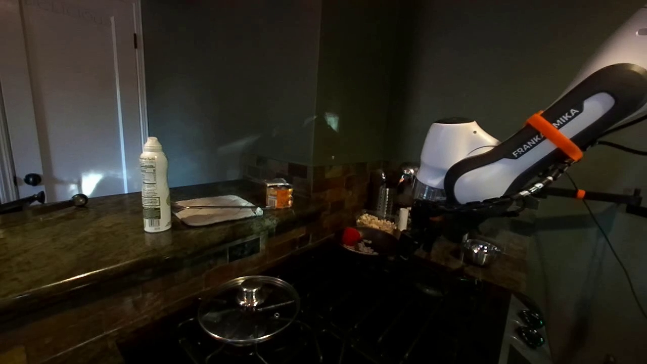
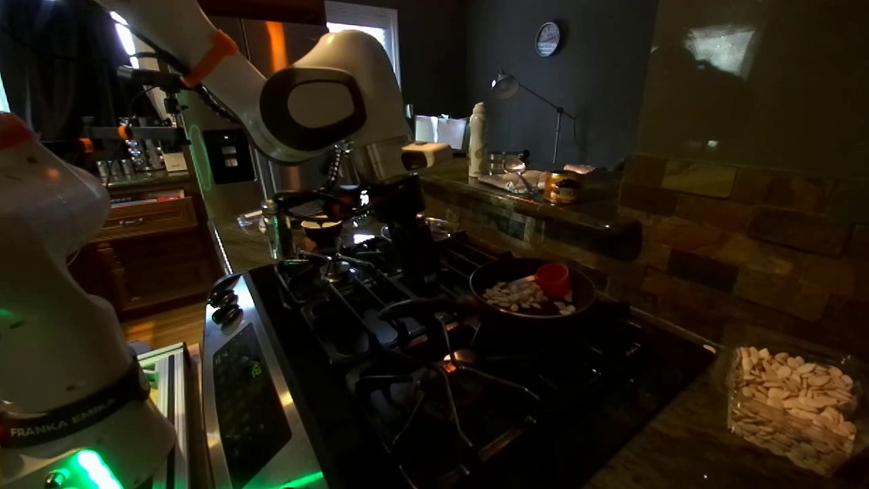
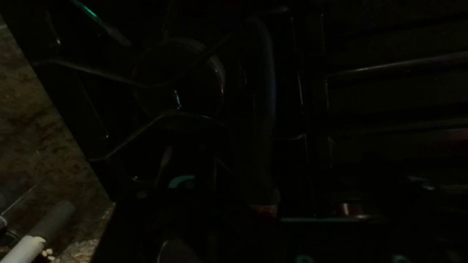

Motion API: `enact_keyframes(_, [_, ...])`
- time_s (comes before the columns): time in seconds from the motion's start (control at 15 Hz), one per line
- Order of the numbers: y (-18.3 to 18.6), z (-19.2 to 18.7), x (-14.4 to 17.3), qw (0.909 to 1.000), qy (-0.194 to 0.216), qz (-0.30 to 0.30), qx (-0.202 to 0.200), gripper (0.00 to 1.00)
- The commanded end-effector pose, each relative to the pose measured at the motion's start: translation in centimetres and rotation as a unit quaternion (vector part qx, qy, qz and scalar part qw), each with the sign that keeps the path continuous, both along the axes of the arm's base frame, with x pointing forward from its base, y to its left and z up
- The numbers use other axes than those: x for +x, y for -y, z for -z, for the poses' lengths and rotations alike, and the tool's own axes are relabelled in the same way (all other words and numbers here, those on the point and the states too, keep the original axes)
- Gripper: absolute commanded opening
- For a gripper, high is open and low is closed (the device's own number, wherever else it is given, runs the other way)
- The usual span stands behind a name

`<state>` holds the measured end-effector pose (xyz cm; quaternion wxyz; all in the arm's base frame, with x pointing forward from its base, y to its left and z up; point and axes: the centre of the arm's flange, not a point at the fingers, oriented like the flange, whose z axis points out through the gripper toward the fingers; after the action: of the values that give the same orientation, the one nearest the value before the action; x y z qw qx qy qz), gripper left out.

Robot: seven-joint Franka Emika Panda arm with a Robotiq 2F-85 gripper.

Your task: Put the pan on the top table

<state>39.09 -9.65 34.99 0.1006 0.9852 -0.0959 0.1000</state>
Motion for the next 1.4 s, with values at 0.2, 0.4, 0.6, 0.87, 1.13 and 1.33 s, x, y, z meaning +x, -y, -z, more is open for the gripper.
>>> enact_keyframes(0.2, [1.3,3.2,2.0,0.9984,0.028,0.023,0.044,1.0])
enact_keyframes(0.4, [2.3,4.3,2.5,0.9969,0.043,0.031,0.059,1.0])
enact_keyframes(0.6, [3.2,4.9,3.1,0.9947,0.062,0.05,0.066,1.0])
enact_keyframes(0.87, [3.7,5.1,3.8,0.9921,0.084,0.064,0.068,1.0])
enact_keyframes(1.13, [4.1,5.0,4.2,0.9926,0.092,0.054,0.058,1.0])
enact_keyframes(1.33, [4.4,5.3,4.2,0.993,0.089,0.051,0.058,0.78])
